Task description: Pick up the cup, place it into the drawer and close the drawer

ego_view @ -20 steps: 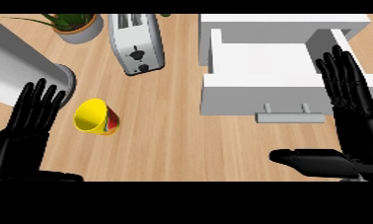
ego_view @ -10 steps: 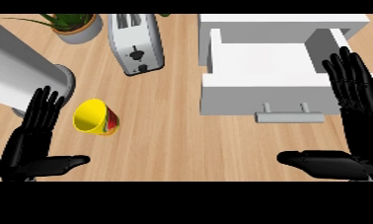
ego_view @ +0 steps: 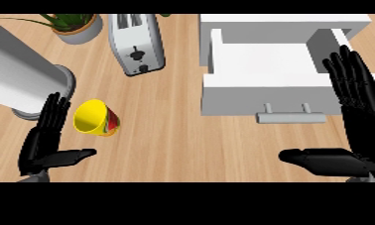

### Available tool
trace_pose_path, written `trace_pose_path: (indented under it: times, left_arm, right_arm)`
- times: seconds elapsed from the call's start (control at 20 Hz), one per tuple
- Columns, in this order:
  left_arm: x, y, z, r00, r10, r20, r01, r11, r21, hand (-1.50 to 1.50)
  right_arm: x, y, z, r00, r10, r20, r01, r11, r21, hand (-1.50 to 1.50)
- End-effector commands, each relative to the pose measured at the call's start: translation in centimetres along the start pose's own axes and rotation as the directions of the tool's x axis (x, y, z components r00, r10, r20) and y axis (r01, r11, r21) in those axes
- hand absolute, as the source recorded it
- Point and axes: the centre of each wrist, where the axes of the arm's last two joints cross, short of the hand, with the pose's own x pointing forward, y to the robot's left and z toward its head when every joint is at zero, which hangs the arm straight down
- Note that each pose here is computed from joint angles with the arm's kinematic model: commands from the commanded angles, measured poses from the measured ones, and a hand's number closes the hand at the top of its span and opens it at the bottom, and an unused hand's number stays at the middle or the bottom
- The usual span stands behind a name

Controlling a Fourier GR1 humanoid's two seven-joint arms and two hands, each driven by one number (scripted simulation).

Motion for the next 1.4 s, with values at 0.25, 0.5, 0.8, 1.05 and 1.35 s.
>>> trace_pose_path:
  times: [0.25,0.5,0.8,1.05,1.35]
  left_arm:
    - [-4.4,2.3,-0.3,1.0,0.007,0.022,-0.008,1.0,0.027,-1.5]
    - [-6.4,1.8,-0.2,0.999,0.032,0.04,-0.033,0.999,0.036,-1.5]
    - [-6.1,2.8,-0.9,0.999,0.043,0.027,-0.044,0.999,0.014,-1.5]
    - [-7.2,1.2,-0.2,0.998,0.036,0.053,-0.037,0.999,0.018,-1.5]
    - [-7.7,0.4,0.1,0.996,0.061,0.063,-0.061,0.998,-0.004,-1.5]
  right_arm:
    - [0.7,0.5,-0.6,1.0,0.024,0.012,-0.024,1.0,-0.007,-1.5]
    - [1.0,-1.1,0.1,1.0,-0.021,0.009,0.021,1.0,0.02,-1.5]
    - [1.2,0.5,-1.1,1.0,-0.02,0.005,0.019,0.999,0.037,-1.5]
    - [0.0,-0.4,0.2,1.0,-0.025,0.006,0.025,0.999,0.029,-1.5]
    - [-1.2,0.1,-0.3,1.0,-0.029,0.004,0.029,0.999,0.027,-1.5]
